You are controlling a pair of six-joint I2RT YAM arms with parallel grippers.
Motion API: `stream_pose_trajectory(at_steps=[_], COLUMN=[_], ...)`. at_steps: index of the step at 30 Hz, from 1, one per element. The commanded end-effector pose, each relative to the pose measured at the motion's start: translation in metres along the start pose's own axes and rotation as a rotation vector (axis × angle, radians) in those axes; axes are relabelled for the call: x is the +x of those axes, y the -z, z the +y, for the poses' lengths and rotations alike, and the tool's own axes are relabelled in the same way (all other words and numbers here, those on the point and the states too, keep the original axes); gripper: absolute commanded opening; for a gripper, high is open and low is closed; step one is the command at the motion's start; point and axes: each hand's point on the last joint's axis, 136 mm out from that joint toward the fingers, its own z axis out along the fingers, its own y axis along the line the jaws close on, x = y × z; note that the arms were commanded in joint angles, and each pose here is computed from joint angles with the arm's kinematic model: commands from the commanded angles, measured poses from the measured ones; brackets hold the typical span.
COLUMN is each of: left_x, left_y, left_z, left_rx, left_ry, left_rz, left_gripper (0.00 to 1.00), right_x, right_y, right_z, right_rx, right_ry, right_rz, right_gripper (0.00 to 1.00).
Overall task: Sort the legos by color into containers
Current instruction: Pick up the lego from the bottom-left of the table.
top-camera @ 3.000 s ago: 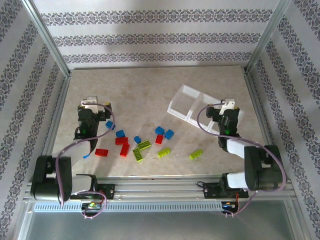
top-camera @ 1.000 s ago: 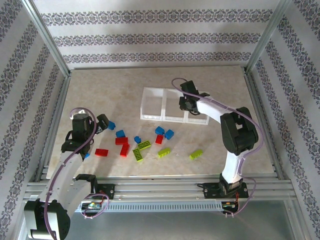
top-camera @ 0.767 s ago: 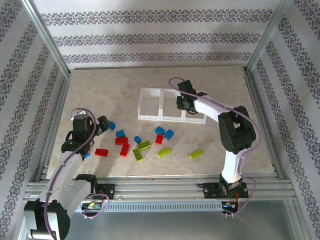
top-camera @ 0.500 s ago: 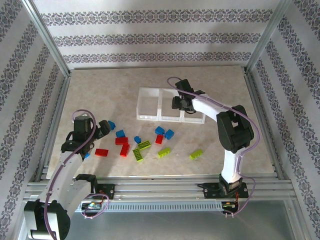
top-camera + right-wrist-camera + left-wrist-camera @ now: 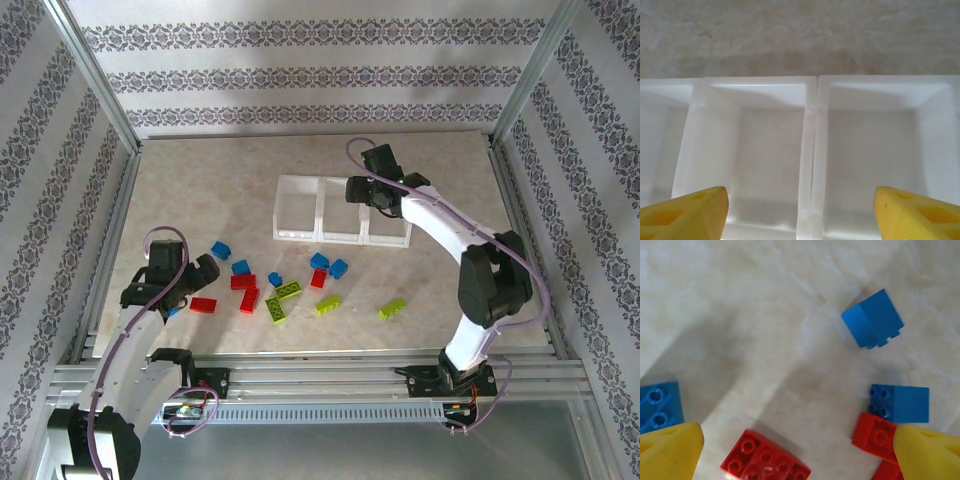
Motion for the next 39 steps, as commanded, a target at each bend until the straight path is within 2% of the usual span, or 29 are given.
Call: stream_pose_trajectory(at_steps=[1, 2, 3, 4, 9, 13, 20, 30, 39], left_x=[0.017, 0.021, 0.026, 0.030, 0.039, 0.038, 0.035, 0.035, 0.050], left_y=[0.009, 0.008, 0.006, 0.003, -0.007, -0.012, -0.019, -0.037, -0.040], left_z=[0.028, 0.031, 0.034, 0.036, 0.041, 0.042, 0.044, 0.019, 0.031], left_rx=[-0.124, -0.131, -0.133, -0.130, -0.157, -0.191, -0.257, -0.291, -0.331], left_ry=[0.113, 0.133, 0.152, 0.166, 0.191, 0.165, 0.126, 0.039, 0.032], left_rz=[0.043, 0.045, 0.050, 0.054, 0.088, 0.100, 0.100, 0.088, 0.130], left_gripper=[0.97, 0.97, 0.96, 0.94, 0.87, 0.86, 0.86, 0.87, 0.89], right_x=[0.019, 0.023, 0.027, 0.032, 0.044, 0.049, 0.053, 0.064, 0.077], right_y=[0.013, 0.016, 0.020, 0.023, 0.035, 0.042, 0.047, 0.044, 0.050], right_z=[-0.015, -0.017, -0.020, -0.023, -0.036, -0.042, -0.050, -0.050, -0.058], right_rx=[0.048, 0.047, 0.046, 0.047, 0.068, 0.076, 0.095, 0.076, 0.073], right_ry=[-0.002, -0.005, -0.010, -0.015, -0.036, -0.044, -0.037, -0.026, -0.036], right_rz=[0.016, 0.016, 0.014, 0.014, -0.001, -0.017, -0.032, -0.011, -0.004], right_gripper=[0.84, 0.87, 0.97, 0.98, 0.98, 0.98, 0.98, 0.98, 0.98])
